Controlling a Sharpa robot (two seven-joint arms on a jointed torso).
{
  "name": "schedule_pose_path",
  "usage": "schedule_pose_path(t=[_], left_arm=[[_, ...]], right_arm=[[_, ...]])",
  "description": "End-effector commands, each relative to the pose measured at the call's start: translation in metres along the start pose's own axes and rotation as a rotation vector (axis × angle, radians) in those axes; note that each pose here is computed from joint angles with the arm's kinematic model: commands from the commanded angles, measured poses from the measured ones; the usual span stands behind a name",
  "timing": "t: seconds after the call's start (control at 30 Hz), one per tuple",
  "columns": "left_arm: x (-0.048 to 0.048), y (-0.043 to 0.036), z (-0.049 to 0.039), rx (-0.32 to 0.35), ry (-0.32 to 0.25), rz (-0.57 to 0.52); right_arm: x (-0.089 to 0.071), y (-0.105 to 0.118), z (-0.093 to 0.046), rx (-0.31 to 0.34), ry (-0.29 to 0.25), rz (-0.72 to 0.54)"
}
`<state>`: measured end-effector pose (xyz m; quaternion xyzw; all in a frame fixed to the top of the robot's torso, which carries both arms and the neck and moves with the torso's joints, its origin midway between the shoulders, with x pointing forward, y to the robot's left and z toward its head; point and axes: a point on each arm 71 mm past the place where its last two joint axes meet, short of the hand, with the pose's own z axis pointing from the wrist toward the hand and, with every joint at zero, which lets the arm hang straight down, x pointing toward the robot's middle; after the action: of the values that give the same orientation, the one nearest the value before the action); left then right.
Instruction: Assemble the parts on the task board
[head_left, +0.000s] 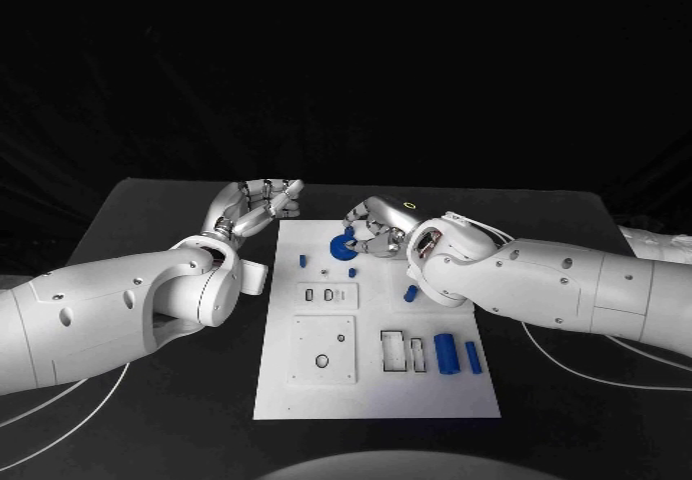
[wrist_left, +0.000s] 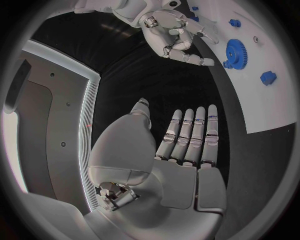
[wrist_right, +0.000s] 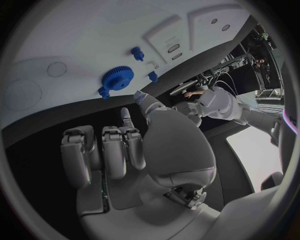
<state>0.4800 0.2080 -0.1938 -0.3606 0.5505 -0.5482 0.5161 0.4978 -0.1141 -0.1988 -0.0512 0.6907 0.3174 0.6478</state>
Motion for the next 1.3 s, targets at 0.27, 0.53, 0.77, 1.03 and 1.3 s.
schedule_pose_path(t=[0.27, 0.53, 0.77, 1.03, 1.3], left_arm=[[0.0022, -0.0014, 0.0026, 0.015, 0.007, -0.003], [0.0031, 0.0019, 0.0057, 0.015, 0.009, -0.001], [0.0032, 0.0083, 0.0052, 0.006, 0.01, -0.001], [0.0042, 0.013, 0.0044, -0.002, 0.012, -0.002], [0.0034, 0.0141, 0.0037, -0.005, 0.01, -0.002]], right_arm=[[-0.053, -0.042, -0.035, 0.019, -0.115, 0.176], [-0.066, -0.097, -0.079, 0.127, -0.097, 0.325], [-0.064, -0.125, -0.099, 0.193, -0.087, 0.329], [-0.048, -0.143, -0.106, 0.269, -0.045, 0.266], [-0.033, -0.151, -0.102, 0.313, -0.011, 0.231]])
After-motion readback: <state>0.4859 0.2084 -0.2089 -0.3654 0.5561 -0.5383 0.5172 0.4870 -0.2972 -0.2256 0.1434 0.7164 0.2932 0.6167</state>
